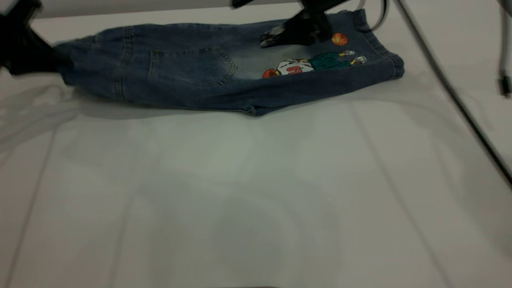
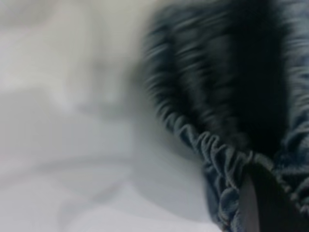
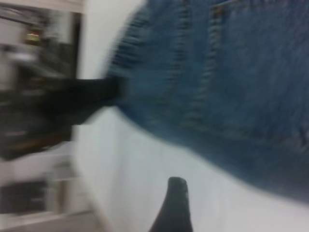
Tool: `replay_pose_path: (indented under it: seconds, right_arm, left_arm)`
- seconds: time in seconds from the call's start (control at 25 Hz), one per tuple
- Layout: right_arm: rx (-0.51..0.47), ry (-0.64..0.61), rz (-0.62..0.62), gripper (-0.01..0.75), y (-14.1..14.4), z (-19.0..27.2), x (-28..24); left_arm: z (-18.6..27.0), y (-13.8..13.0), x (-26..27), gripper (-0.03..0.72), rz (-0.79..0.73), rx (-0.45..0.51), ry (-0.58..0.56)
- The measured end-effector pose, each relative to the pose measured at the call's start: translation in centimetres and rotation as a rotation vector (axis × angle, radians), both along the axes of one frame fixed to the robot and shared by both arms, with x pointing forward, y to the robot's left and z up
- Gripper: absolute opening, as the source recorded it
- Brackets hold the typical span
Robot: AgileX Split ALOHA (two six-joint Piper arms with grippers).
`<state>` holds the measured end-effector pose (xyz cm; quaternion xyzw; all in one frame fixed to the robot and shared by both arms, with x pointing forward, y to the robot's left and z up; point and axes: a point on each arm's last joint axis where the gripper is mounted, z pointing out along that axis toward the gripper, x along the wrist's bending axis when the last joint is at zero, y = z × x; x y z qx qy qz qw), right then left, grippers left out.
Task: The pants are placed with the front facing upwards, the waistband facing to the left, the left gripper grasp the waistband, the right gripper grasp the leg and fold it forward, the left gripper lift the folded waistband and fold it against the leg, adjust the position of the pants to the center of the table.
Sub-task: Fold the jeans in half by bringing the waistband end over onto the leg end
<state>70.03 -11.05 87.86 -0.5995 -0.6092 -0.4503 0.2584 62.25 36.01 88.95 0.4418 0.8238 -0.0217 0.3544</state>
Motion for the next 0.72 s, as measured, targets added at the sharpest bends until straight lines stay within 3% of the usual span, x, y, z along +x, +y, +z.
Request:
replay_pose_path:
  seconds: [0.24, 0.52, 0.72]
  right_arm:
    - [-0.139, -0.08, 0.005, 0.572, 4.5, -0.8, -0.9]
    - [-0.177, -0.039, 0.076, 0.572, 8.3, -4.2, -3.3]
    - [-0.184, -0.034, 0.165, 0.572, 8.5, -4.2, -4.0]
  left_arm:
    - [7.5, -1.5, -0.9, 0.059, -0.108, 0.062, -0.171]
    - [12.3, -4.3, -2.2, 0.059, -0.21, 0.101, -0.29]
    - [13.0, -6.1, -2.4, 0.059, -0.264, 0.101, -0.31]
